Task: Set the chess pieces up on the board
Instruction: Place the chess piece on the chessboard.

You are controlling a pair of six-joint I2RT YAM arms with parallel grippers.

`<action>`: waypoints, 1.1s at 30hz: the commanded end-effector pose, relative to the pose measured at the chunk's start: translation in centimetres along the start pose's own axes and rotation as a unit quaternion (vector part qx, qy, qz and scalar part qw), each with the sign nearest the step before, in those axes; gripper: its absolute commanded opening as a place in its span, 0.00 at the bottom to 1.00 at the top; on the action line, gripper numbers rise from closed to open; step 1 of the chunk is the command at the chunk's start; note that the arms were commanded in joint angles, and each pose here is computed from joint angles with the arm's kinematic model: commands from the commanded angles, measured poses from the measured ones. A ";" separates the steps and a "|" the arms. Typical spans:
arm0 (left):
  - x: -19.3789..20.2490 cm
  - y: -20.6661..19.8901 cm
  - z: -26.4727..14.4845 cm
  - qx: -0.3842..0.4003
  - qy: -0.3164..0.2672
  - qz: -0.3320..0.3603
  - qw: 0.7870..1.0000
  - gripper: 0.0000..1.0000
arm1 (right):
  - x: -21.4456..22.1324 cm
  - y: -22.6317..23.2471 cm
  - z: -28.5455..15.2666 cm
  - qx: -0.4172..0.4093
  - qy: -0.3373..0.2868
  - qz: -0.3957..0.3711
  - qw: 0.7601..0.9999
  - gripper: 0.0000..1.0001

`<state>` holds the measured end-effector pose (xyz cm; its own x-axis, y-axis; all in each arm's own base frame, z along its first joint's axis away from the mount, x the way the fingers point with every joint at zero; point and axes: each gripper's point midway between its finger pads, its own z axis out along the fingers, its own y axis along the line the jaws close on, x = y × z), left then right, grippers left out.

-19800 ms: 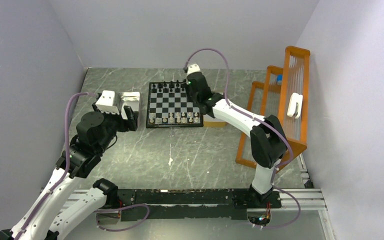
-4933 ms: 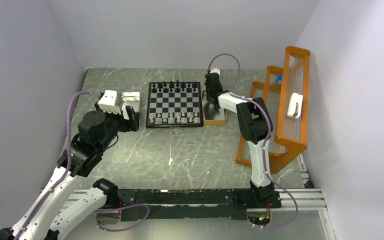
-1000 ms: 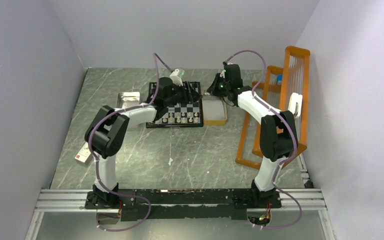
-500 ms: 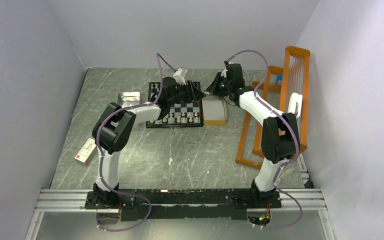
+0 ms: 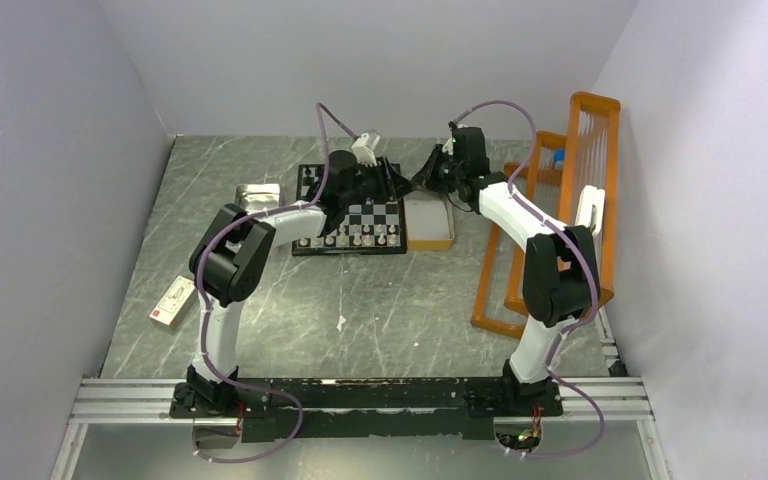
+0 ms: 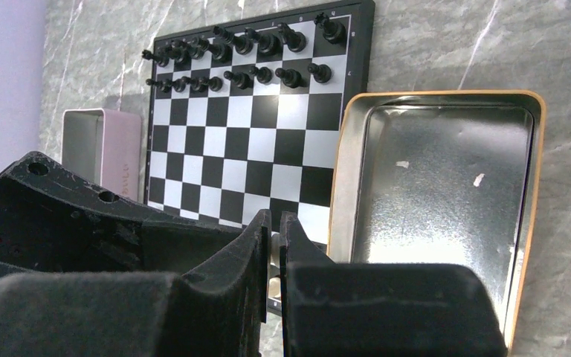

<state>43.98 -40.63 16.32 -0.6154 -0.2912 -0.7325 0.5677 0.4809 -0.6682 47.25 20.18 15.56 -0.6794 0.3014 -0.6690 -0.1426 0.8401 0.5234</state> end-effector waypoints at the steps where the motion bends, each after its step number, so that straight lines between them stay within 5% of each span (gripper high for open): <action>1: -1.0 -1.8 0.7 0.033 -0.014 0.017 0.999 0.37 | -1.5 1.1 -1.1 -0.019 -0.022 0.000 1.000 0.07; 16: -1.7 -2.4 0.0 0.027 -0.008 0.043 0.999 0.12 | -1.1 1.1 -1.9 -0.023 -0.020 -0.011 0.999 0.14; 24: -2.0 -2.1 -1.2 -0.005 0.005 0.067 0.998 0.09 | -1.8 1.2 -3.1 -0.014 -0.032 -0.019 0.999 0.38; 33: -2.3 1.1 -6.2 -0.155 0.054 0.124 0.979 0.08 | -2.7 2.1 -6.1 -0.017 -0.057 -0.044 0.997 0.78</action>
<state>42.81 -37.81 17.93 -0.5701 -0.1530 -0.8072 0.5760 0.6261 -0.5256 45.44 19.20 20.06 -0.6128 0.2934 -0.7337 -0.1999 0.8408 0.5031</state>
